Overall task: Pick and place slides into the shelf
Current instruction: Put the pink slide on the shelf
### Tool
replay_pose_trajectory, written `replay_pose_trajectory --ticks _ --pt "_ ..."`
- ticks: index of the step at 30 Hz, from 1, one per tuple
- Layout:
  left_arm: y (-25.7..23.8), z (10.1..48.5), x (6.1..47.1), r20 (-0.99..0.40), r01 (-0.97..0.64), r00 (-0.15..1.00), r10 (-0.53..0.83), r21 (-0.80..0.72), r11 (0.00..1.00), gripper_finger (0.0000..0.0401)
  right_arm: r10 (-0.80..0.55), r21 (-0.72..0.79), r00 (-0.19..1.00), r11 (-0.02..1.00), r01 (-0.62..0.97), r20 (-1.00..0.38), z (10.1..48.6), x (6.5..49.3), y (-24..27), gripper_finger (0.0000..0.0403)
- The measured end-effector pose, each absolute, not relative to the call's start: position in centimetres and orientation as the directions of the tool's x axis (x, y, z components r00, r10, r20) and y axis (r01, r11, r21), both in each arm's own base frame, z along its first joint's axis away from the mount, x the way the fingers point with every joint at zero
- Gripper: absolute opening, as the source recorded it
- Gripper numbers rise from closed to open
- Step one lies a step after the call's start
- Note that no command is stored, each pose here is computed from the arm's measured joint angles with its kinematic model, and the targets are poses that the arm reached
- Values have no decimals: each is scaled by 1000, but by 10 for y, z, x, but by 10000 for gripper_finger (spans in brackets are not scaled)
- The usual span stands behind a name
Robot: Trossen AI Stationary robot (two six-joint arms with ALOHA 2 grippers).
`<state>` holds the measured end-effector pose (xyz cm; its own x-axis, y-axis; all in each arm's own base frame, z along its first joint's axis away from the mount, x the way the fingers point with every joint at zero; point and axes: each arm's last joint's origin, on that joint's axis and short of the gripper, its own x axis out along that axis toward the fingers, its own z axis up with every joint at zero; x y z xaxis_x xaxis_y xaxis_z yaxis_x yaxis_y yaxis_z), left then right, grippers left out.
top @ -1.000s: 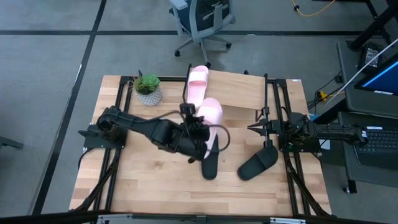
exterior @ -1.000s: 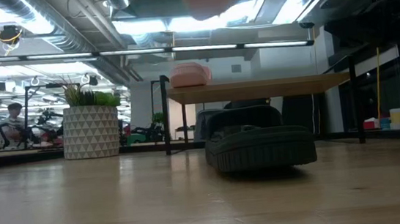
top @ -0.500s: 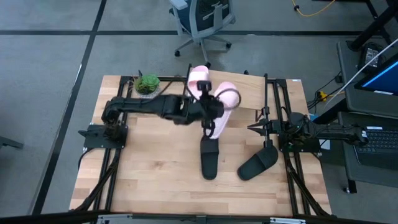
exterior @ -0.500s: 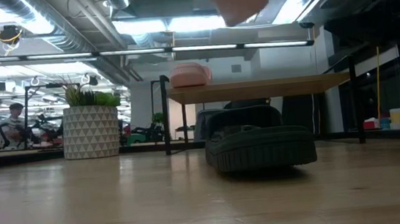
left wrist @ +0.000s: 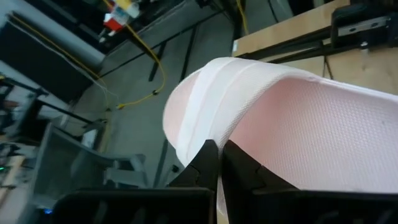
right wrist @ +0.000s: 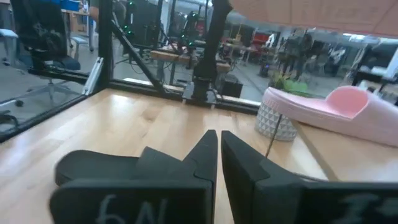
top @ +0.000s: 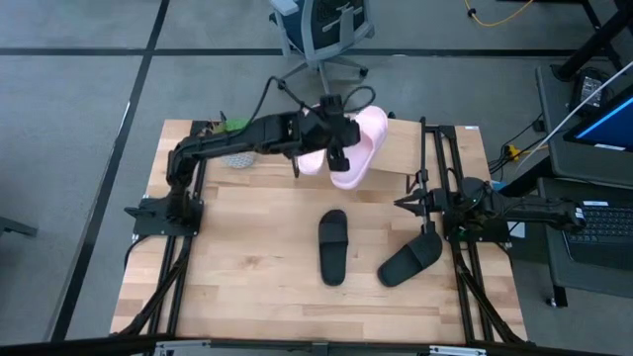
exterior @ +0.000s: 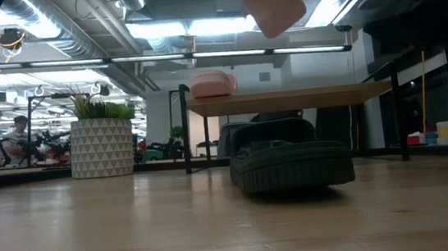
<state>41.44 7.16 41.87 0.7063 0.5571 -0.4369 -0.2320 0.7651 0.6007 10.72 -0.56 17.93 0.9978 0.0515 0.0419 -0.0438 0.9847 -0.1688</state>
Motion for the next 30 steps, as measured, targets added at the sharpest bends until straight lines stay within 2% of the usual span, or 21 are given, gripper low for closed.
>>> replay_pose_trajectory --ticks 4,8,12,18,24,30 --pt "85 419 412 -439 -244 703 559 590 770 0 128 -111 991 985 -132 -39 196 103 -3 6" --pt "96 419 411 -442 -237 719 536 569 788 0 134 -66 977 987 -147 -164 194 100 -2 13" --pt "105 420 413 -420 -252 740 526 553 795 0 112 -85 982 988 -126 -151 195 99 -3 20" --pt "120 419 412 -410 -279 732 545 548 788 0 2 -119 992 993 -17 -127 196 90 -5 5" --pt "126 419 411 -403 -294 728 555 547 784 0 24 -94 998 995 -29 -51 203 82 -4 16" --pt "128 410 420 -411 -250 752 516 546 799 0 37 -45 999 998 -38 -32 205 83 -4 12"
